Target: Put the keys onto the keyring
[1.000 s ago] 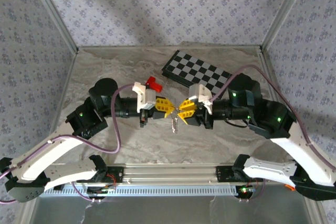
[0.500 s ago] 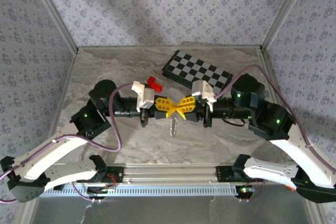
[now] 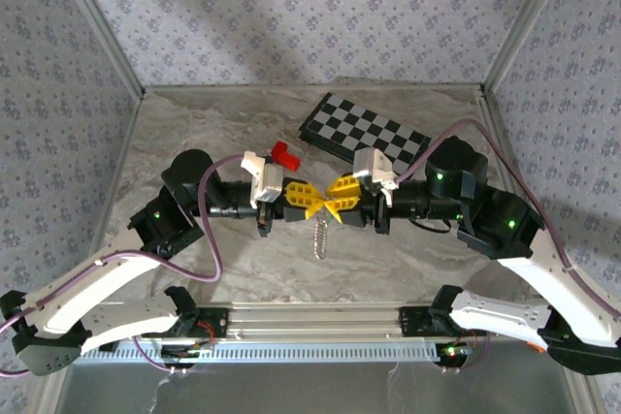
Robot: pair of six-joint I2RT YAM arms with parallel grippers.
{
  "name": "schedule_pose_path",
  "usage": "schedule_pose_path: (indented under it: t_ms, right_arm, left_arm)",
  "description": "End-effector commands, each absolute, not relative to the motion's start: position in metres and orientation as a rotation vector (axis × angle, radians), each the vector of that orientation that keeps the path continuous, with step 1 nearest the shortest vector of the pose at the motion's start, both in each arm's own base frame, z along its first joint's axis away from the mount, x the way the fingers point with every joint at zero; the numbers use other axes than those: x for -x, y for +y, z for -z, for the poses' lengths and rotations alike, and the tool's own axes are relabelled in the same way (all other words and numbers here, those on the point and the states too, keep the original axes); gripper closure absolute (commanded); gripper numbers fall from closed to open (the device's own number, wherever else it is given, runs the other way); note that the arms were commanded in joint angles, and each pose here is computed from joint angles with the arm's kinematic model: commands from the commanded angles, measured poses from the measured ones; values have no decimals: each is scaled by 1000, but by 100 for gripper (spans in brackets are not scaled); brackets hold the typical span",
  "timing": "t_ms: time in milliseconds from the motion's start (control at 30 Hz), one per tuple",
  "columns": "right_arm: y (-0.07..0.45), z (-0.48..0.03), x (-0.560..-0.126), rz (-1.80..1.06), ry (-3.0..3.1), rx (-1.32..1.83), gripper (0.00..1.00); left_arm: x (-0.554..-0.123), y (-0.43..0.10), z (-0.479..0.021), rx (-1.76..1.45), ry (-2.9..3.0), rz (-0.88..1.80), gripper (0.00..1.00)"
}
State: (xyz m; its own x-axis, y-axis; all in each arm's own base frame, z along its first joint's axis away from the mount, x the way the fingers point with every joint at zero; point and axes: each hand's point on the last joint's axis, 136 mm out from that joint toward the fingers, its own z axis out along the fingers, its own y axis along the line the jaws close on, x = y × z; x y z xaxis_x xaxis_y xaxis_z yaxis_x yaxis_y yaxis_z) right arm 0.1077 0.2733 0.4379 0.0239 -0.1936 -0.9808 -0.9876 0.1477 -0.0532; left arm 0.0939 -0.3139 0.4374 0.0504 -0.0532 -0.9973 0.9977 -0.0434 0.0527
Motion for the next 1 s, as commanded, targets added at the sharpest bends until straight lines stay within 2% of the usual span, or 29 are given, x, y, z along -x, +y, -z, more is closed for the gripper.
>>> schedule_pose_path:
  t_ms: [0, 133, 333, 767, 967]
  right_arm:
    - [272, -446, -111, -951, 1358, 1224, 79]
    - [271, -447, -109, -955, 1361, 1224, 83]
    - [270, -444, -108, -938, 1370, 1243, 100]
    - [271, -415, -112, -774, 1551, 1415, 100]
    - [272, -406, -111, -712, 1590, 1485, 100]
  left_arm:
    - [-78, -304, -465, -1218, 988, 1253, 100]
    - [-74, -301, -467, -1214, 982, 1253, 100]
    - [-73, -300, -465, -1211, 986, 1243, 100]
    - [-87, -306, -427, -1363, 1217, 1101, 100]
    - [-93, -314, -418, -1387, 1259, 1095, 93]
